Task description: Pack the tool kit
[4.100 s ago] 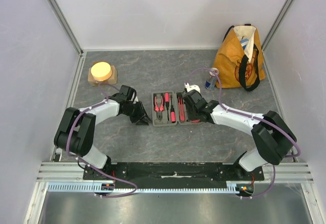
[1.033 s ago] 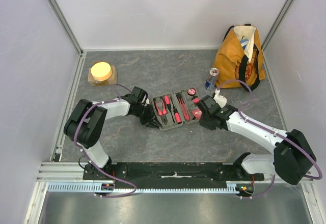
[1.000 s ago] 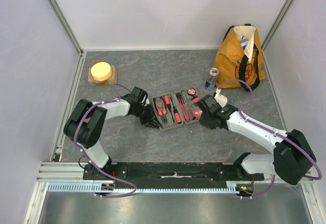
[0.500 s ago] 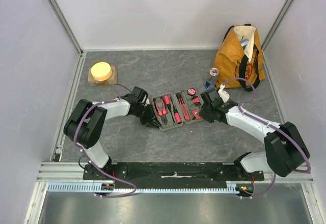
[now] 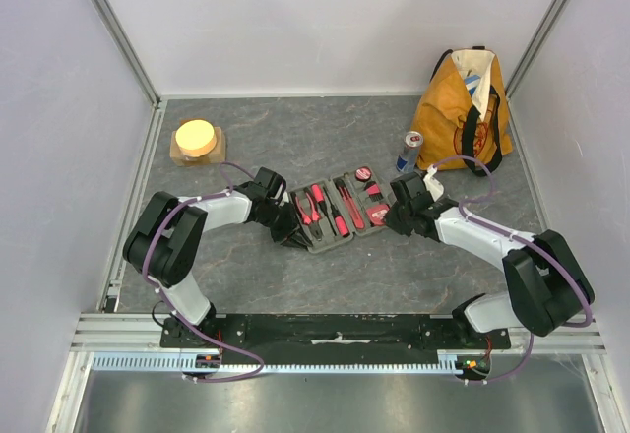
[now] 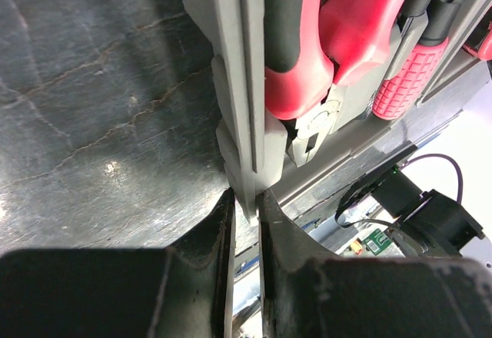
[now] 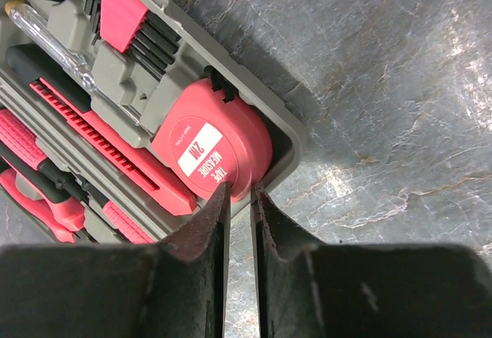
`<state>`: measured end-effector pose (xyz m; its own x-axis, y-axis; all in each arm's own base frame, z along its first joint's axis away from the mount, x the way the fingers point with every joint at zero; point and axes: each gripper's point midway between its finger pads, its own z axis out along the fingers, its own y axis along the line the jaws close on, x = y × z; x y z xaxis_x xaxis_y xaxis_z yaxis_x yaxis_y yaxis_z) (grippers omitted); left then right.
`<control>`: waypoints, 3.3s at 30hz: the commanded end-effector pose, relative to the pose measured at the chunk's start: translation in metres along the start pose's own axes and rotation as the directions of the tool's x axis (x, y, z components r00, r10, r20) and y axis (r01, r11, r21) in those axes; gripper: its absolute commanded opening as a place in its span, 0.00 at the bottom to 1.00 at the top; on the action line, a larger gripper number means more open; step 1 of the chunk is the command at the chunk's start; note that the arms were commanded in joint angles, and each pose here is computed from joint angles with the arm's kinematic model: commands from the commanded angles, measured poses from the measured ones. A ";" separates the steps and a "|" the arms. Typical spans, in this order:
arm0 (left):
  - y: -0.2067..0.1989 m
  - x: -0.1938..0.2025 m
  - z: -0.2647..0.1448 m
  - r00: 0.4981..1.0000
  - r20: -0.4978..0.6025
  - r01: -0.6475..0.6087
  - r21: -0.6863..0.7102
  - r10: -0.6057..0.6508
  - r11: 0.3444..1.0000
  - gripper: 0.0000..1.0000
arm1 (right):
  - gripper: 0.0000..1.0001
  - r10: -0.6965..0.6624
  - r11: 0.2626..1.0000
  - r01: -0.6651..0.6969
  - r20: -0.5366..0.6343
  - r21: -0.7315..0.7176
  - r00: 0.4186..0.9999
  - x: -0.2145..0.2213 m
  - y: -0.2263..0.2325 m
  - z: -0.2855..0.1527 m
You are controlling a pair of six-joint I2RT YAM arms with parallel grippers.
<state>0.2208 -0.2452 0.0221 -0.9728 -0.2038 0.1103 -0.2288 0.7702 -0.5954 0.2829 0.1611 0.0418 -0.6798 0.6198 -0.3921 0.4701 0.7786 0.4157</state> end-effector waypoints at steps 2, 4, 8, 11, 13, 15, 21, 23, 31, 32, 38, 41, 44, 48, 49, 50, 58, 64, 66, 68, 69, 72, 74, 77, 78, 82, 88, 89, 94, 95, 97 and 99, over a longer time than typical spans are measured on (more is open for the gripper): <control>0.044 0.010 0.005 1.000 -0.003 0.018 -0.177 -0.018 0.984 0.11 | 0.20 -0.004 0.994 0.006 -0.025 0.108 1.000 0.013 -0.035 0.012; 0.043 0.010 0.004 1.000 0.000 0.017 -0.177 -0.017 0.984 0.11 | 0.20 -0.004 0.994 0.007 -0.029 0.109 1.000 0.014 -0.036 0.012; 0.043 0.008 0.001 1.000 0.013 0.007 -0.187 -0.005 0.982 0.11 | 0.20 -0.033 0.996 0.031 0.018 0.087 0.999 -0.004 -0.022 0.002; 0.041 0.004 -0.003 0.999 0.032 0.001 -0.196 0.006 0.981 0.12 | 0.26 -0.078 0.994 0.071 0.096 0.084 0.992 -0.030 -0.007 -0.016; 0.042 0.003 -0.006 0.999 0.044 -0.004 -0.208 0.013 0.978 0.13 | 0.36 -0.108 0.993 0.098 0.178 0.064 0.978 -0.054 0.006 -0.035; 0.042 0.001 -0.008 0.998 0.056 -0.006 -0.213 0.018 0.977 0.14 | 0.44 -0.131 0.991 0.125 0.255 0.040 0.958 -0.076 0.020 -0.052; 0.039 -0.002 -0.012 0.997 0.076 -0.012 -0.215 0.029 0.976 0.17 | 0.29 -0.290 0.948 0.312 0.221 -0.068 0.931 -0.074 0.056 -0.053; 0.038 -0.003 -0.013 0.996 0.078 -0.015 -0.215 0.032 0.977 0.18 | 0.24 -0.339 0.930 0.357 0.169 -0.089 0.926 -0.061 0.058 -0.044; 0.034 -0.007 -0.014 0.996 0.083 -0.015 -0.212 0.034 0.977 0.19 | 0.18 -0.440 0.894 0.441 0.031 -0.074 0.897 -0.006 0.039 -0.016; 0.034 -0.006 -0.013 0.996 0.082 -0.019 -0.211 0.037 0.977 0.19 | 0.17 -0.448 0.892 0.449 0.025 -0.060 0.894 -0.003 0.036 -0.013; 0.033 -0.008 -0.015 0.995 0.090 -0.019 -0.208 0.038 0.978 0.20 | 0.16 -0.451 0.888 0.453 -0.042 0.082 0.891 0.011 -0.007 0.006; 0.032 -0.008 -0.015 0.995 0.090 -0.021 -0.208 0.040 0.978 0.20 | 0.16 -0.461 0.873 0.469 -0.089 0.131 0.883 0.022 -0.027 0.013; 0.032 -0.009 -0.015 0.995 0.092 -0.020 -0.207 0.040 0.978 0.20 | 0.16 -0.464 0.862 0.477 -0.108 0.171 0.879 0.028 -0.044 0.021; 0.029 -0.009 -0.016 0.994 0.095 -0.027 -0.202 0.047 0.979 0.20 | 0.15 -0.475 0.851 0.488 -0.113 0.192 0.873 0.029 -0.045 0.026; 0.027 -0.010 -0.018 0.994 0.099 -0.032 -0.198 0.052 0.980 0.21 | 0.15 -0.480 0.851 0.490 -0.100 0.188 0.872 0.025 -0.040 0.023; 0.025 -0.011 -0.020 0.993 0.103 -0.033 -0.193 0.054 0.981 0.22 | 0.16 -0.484 0.854 0.490 -0.076 0.175 0.872 0.020 -0.031 0.019; -0.027 -0.034 -0.065 0.957 0.256 -0.112 -0.121 0.140 0.986 0.51 | 0.30 -0.486 0.873 0.485 0.158 0.045 0.860 -0.042 0.074 -0.044; -0.051 -0.044 -0.110 0.893 0.428 -0.124 -0.072 0.143 0.990 0.61 | 0.48 -0.544 0.817 0.570 0.211 -0.091 0.813 -0.034 0.118 -0.069; -0.042 -0.050 -0.128 0.861 0.496 -0.080 -0.089 0.114 0.993 0.62 | 0.51 -0.599 0.751 0.634 0.215 -0.183 0.772 -0.012 0.133 -0.073; -0.030 -0.056 -0.146 0.821 0.565 -0.026 -0.096 0.076 0.995 0.62 | 0.53 -0.659 0.666 0.688 0.206 -0.288 0.724 0.020 0.148 -0.077; -0.024 -0.058 -0.157 0.798 0.600 0.002 -0.095 0.056 0.995 0.62 | 0.55 -0.690 0.618 0.712 0.204 -0.332 0.694 0.038 0.154 -0.080; -0.002 -0.067 -0.186 0.719 0.695 0.095 -0.104 0.004 0.990 0.62 | 0.57 -0.780 0.485 0.783 0.211 -0.390 0.589 0.090 0.163 -0.082; 0.008 -0.069 -0.202 0.680 0.733 0.135 -0.089 -0.027 0.987 0.62 | 0.58 -0.823 0.419 0.817 0.215 -0.397 0.526 0.116 0.166 -0.076; 0.019 -0.070 -0.217 0.646 0.762 0.170 -0.076 -0.053 0.983 0.63 | 0.58 -0.864 0.373 0.848 0.192 -0.377 0.466 0.143 0.166 -0.060; 0.022 -0.069 -0.218 0.643 0.764 0.178 -0.077 -0.057 0.981 0.63 | 0.58 -0.874 0.366 0.855 0.180 -0.367 0.451 0.150 0.164 -0.052; 0.030 -0.067 -0.224 0.636 0.768 0.205 -0.075 -0.075 0.976 0.63 | 0.56 -0.901 0.329 0.869 0.152 -0.371 0.406 0.170 0.165 -0.036; 0.033 -0.066 -0.225 0.637 0.766 0.209 -0.067 -0.084 0.976 0.63 | 0.50 -0.919 0.312 0.869 0.110 -0.384 0.379 0.186 0.158 -0.021; 0.033 -0.066 -0.225 0.639 0.765 0.208 -0.065 -0.085 0.976 0.63 | 0.49 -0.921 0.309 0.870 0.107 -0.383 0.375 0.188 0.157 -0.020; 0.031 -0.063 -0.209 0.686 0.721 0.177 -0.043 -0.092 0.983 0.63 | 0.42 -0.939 0.267 0.877 0.096 -0.399 0.329 0.202 0.152 -0.010; 0.029 -0.061 -0.204 0.704 0.704 0.164 -0.031 -0.095 0.986 0.63 | 0.40 -0.942 0.257 0.882 0.101 -0.395 0.320 0.203 0.153 -0.009; 0.027 -0.058 -0.194 0.729 0.676 0.151 -0.006 -0.107 0.989 0.62 | 0.28 -0.947 0.238 0.894 0.112 -0.380 0.300 0.205 0.153 -0.008; 0.027 -0.056 -0.187 0.748 0.653 0.141 0.010 -0.113 0.990 0.62 | 0.11 -0.942 0.238 0.892 0.131 -0.384 0.308 0.202 0.158 -0.014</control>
<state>0.2612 -0.0847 0.1522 -0.6484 -0.6335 -0.4222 -0.4007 0.7555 -0.5182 0.2145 0.3890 0.0258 -0.6210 -0.5276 -0.5797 -0.6750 0.7358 0.0535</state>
